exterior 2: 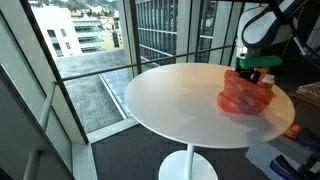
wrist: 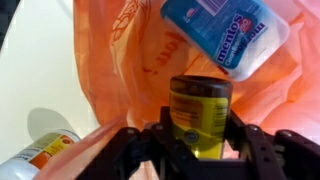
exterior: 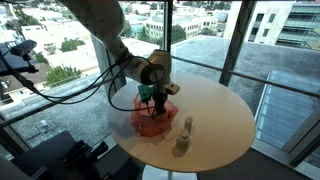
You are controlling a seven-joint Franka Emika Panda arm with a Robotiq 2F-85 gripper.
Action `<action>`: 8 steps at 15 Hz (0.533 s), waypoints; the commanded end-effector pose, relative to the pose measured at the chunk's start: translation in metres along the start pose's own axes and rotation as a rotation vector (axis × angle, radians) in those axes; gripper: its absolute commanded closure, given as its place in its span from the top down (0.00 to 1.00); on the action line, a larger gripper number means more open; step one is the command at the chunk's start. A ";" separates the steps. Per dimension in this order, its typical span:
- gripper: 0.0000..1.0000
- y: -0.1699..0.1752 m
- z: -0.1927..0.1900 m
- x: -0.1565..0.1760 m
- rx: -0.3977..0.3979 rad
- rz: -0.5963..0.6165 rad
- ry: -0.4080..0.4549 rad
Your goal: Pick up the brown medicine bottle with a yellow lid and put it on the table
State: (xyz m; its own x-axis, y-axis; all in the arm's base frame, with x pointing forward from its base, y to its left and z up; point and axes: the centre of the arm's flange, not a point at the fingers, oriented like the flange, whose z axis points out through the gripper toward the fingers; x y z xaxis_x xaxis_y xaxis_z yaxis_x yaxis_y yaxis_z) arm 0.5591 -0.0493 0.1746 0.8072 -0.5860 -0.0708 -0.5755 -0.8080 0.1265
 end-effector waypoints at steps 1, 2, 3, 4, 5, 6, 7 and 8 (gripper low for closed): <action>0.28 0.013 -0.030 -0.007 -0.010 -0.040 -0.009; 0.28 0.015 -0.035 -0.009 -0.009 -0.049 -0.013; 0.28 0.017 -0.041 -0.009 -0.008 -0.055 -0.011; 0.28 0.019 -0.047 -0.010 -0.005 -0.063 -0.010; 0.28 0.020 -0.052 -0.010 -0.003 -0.070 -0.009; 0.28 0.022 -0.058 -0.011 -0.001 -0.077 -0.007; 0.28 0.024 -0.063 -0.012 0.002 -0.083 -0.005; 0.28 0.026 -0.067 -0.012 0.005 -0.089 0.000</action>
State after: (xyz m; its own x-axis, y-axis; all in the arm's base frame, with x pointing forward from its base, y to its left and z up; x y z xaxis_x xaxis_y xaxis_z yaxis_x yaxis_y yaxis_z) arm 0.5553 -0.0544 0.2212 0.8369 -0.5417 -0.0792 -0.5315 -0.8386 0.1195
